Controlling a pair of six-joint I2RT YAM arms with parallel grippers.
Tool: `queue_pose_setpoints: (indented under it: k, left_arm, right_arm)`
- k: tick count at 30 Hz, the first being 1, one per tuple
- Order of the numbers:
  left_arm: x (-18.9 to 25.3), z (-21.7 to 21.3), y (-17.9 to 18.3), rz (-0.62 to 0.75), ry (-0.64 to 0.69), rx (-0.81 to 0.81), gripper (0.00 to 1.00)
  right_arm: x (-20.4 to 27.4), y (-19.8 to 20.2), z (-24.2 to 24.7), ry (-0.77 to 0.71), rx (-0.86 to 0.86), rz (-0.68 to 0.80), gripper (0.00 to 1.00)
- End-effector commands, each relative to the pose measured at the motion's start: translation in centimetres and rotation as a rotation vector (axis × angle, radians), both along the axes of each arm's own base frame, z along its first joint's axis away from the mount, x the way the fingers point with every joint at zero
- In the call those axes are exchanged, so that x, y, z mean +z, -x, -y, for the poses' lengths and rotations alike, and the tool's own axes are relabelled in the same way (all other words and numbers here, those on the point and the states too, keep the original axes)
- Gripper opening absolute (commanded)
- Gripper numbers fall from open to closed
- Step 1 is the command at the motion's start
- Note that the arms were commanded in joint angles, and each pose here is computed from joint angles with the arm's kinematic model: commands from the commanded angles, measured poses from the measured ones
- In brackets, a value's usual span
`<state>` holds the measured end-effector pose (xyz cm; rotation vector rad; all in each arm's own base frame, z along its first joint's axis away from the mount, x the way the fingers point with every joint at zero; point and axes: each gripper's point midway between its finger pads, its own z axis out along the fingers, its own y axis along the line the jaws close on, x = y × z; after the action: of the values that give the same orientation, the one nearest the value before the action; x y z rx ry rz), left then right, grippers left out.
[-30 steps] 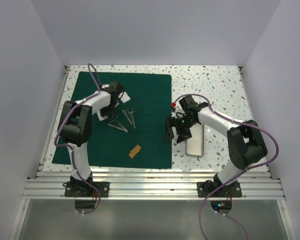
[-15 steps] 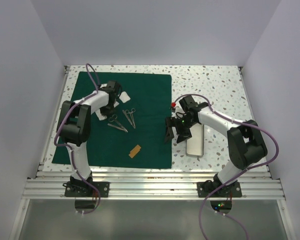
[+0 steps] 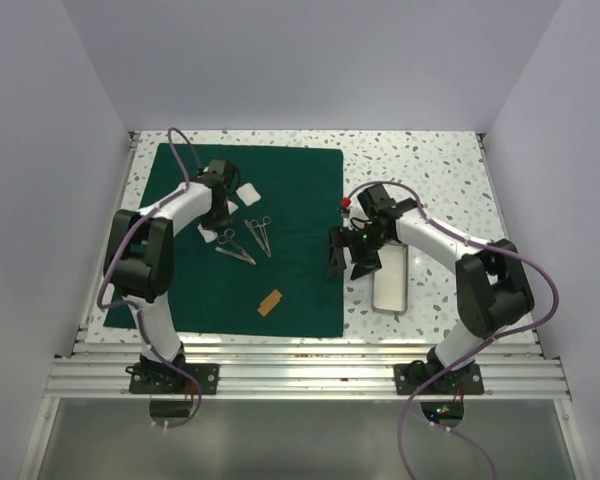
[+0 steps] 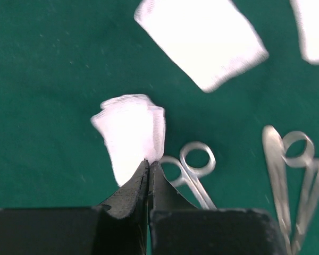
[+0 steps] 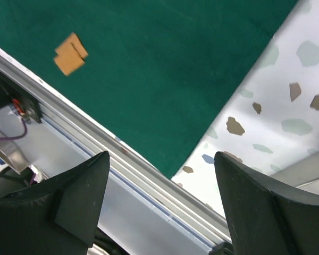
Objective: Prepare the surgical pack
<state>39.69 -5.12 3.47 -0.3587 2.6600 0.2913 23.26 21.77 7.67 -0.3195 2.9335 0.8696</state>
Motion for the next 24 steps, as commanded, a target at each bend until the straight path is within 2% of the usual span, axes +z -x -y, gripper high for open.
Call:
queue_pose_setpoints:
  k: [1, 5, 11, 18, 21, 24]
  left_arm:
    - [4.2, 2.1, 0.8, 0.072, 0.123, -0.133, 0.0]
    - [7.8, 6.3, 2.9, 0.15, 0.322, -0.325, 0.0]
    - [11.4, 10.9, 7.6, 0.252, 0.52, -0.505, 0.0]
    - [13.5, 14.9, 11.5, 0.338, 0.631, -0.638, 0.0]
    - [14.4, 16.1, 12.5, 0.366, 0.642, -0.667, 0.0]
    - [14.6, 17.3, 13.3, 0.368, 0.649, -0.7, 0.0]
  right_arm:
    - [2.2, -2.1, -1.5, -0.046, -0.035, 0.038, 0.83]
    - [4.6, -3.5, -3.7, -0.143, -0.141, 0.005, 0.82]
    - [8.0, -5.9, -5.7, -0.198, -0.336, -0.047, 0.82]
    - [11.3, -6.9, -9.1, -0.213, -0.444, -0.07, 0.8]
    - [11.0, -6.2, -10.1, -0.184, -0.465, -0.106, 0.75]
    - [10.1, -4.9, -10.8, -0.142, -0.485, -0.153, 0.75]
